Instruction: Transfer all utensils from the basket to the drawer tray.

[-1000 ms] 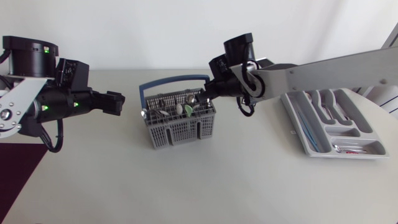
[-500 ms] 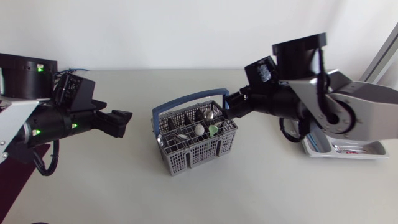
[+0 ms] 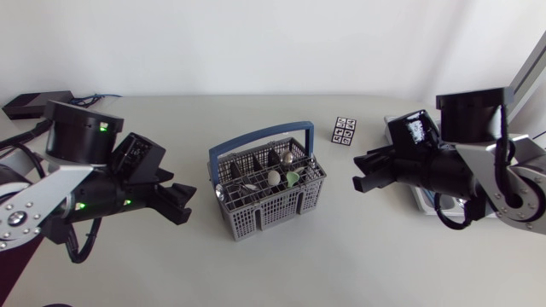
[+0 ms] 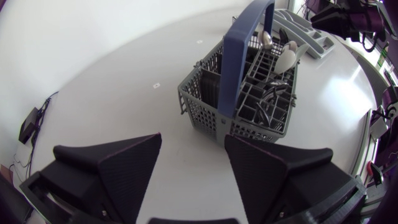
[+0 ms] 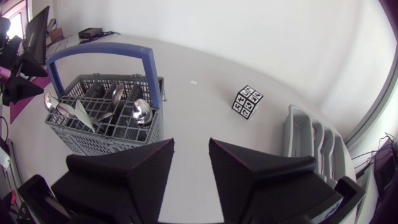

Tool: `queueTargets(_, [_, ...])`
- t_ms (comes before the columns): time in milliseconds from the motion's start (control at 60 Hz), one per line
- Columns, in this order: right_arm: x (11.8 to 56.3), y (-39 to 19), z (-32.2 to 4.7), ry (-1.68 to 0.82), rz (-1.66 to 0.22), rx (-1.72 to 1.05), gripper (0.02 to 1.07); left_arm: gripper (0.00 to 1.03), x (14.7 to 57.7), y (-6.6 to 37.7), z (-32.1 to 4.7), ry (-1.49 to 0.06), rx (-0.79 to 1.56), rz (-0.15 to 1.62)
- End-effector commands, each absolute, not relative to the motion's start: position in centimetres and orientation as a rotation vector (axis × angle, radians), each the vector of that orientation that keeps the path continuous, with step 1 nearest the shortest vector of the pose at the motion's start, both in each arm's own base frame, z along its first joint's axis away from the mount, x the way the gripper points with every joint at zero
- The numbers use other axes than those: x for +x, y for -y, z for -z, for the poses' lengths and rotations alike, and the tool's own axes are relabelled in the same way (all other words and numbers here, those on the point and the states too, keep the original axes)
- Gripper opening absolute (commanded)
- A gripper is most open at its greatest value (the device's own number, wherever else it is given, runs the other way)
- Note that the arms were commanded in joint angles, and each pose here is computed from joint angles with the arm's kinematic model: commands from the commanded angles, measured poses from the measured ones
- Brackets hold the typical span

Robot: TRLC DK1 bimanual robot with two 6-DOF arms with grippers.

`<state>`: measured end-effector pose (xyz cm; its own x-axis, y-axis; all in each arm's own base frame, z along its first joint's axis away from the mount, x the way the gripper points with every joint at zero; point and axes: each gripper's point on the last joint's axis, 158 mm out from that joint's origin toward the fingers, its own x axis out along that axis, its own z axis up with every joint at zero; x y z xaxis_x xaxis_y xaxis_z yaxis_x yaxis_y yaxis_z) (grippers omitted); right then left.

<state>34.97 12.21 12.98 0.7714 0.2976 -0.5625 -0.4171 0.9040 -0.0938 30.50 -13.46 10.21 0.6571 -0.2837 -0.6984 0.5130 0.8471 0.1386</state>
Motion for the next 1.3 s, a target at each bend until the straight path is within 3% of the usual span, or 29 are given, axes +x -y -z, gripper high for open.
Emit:
queueTargets(0, [35.5,-12.1,-11.0,-0.604,-0.408,-0.230,0.20,0.45,30.5,13.5,-7.7,-0.782,0.371,0.472])
queueTargets(117, [36.8,-13.0,-9.0,-0.651,-0.435,-0.217,0.18,0.27,31.7,13.4,-7.0,-0.797,0.353,0.453])
queueTargets(167, [37.5,-13.4,-8.1,-0.665,-0.444,-0.214,0.18,0.25,32.3,13.5,-6.7,-0.803,0.345,0.449])
queueTargets(283, [38.7,-15.1,-6.3,-0.705,-0.488,-0.198,0.18,0.25,33.1,13.7,-5.7,-0.836,0.332,0.443])
queueTargets(433, [39.3,-17.5,-6.6,-0.685,-0.542,-0.198,0.18,0.25,34.6,15.1,-6.0,-0.792,0.281,0.473])
queueTargets(1000, [31.6,-22.2,-7.3,-0.729,-0.719,-0.222,0.18,0.25,40.5,15.1,-6.4,-0.778,0.111,0.548])
queueTargets(1283, [32.7,-18.5,-9.1,-0.672,-0.592,-0.224,0.18,0.25,40.6,13.1,-6.6,-0.785,0.094,0.519])
